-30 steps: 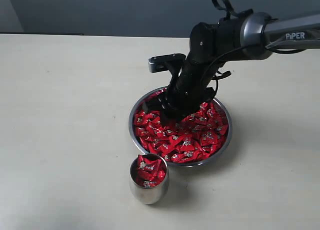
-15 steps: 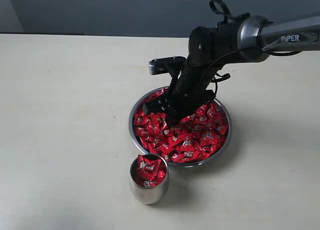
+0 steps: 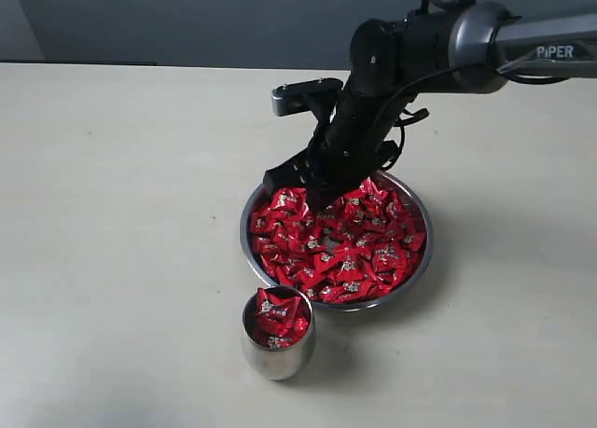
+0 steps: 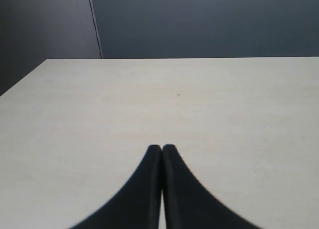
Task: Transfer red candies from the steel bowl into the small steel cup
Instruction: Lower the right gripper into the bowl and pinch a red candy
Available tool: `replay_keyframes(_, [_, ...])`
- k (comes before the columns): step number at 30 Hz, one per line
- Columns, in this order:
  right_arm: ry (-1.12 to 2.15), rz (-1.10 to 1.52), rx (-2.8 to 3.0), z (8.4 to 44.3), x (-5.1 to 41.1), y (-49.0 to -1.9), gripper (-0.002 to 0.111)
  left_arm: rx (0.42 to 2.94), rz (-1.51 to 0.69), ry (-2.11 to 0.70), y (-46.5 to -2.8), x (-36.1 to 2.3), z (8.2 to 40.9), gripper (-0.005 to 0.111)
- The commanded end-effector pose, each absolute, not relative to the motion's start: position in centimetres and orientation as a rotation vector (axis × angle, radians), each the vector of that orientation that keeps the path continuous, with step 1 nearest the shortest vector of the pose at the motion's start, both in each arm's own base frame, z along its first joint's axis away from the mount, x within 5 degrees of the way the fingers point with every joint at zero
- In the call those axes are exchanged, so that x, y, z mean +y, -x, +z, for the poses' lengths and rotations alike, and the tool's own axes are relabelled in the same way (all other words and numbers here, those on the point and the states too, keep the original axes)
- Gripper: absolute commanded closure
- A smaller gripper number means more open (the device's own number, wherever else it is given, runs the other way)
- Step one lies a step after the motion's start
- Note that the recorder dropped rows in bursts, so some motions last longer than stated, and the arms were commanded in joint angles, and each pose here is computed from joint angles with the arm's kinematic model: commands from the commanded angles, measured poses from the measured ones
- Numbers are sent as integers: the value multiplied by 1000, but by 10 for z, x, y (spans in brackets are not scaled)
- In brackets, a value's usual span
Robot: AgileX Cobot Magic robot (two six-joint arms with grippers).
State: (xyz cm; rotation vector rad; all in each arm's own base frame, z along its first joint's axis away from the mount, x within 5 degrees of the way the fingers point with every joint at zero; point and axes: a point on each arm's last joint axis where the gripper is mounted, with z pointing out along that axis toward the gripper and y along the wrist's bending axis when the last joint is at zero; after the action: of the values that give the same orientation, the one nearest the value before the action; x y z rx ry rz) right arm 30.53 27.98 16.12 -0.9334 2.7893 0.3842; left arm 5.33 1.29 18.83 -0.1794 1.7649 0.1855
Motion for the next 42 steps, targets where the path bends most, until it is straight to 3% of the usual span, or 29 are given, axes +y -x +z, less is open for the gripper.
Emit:
replay_keyframes(1, [948, 380, 2771, 174, 280, -309, 108, 1762, 186, 181, -53, 13, 187, 106])
replay_keyframes(10, [1049, 265, 2734, 173, 274, -312, 108, 1762, 186, 181, -53, 13, 187, 106])
replay_keyframes(23, [1584, 198, 2543, 153, 273, -309, 108, 1762, 186, 181, -53, 13, 187, 106])
replay_keyframes(33, [1597, 196, 2507, 154, 274, -311, 108, 1762, 186, 181, -53, 13, 187, 106])
replay_keyframes(42, [1567, 232, 2511, 154, 276, -311, 81, 1762, 186, 181, -53, 13, 187, 106])
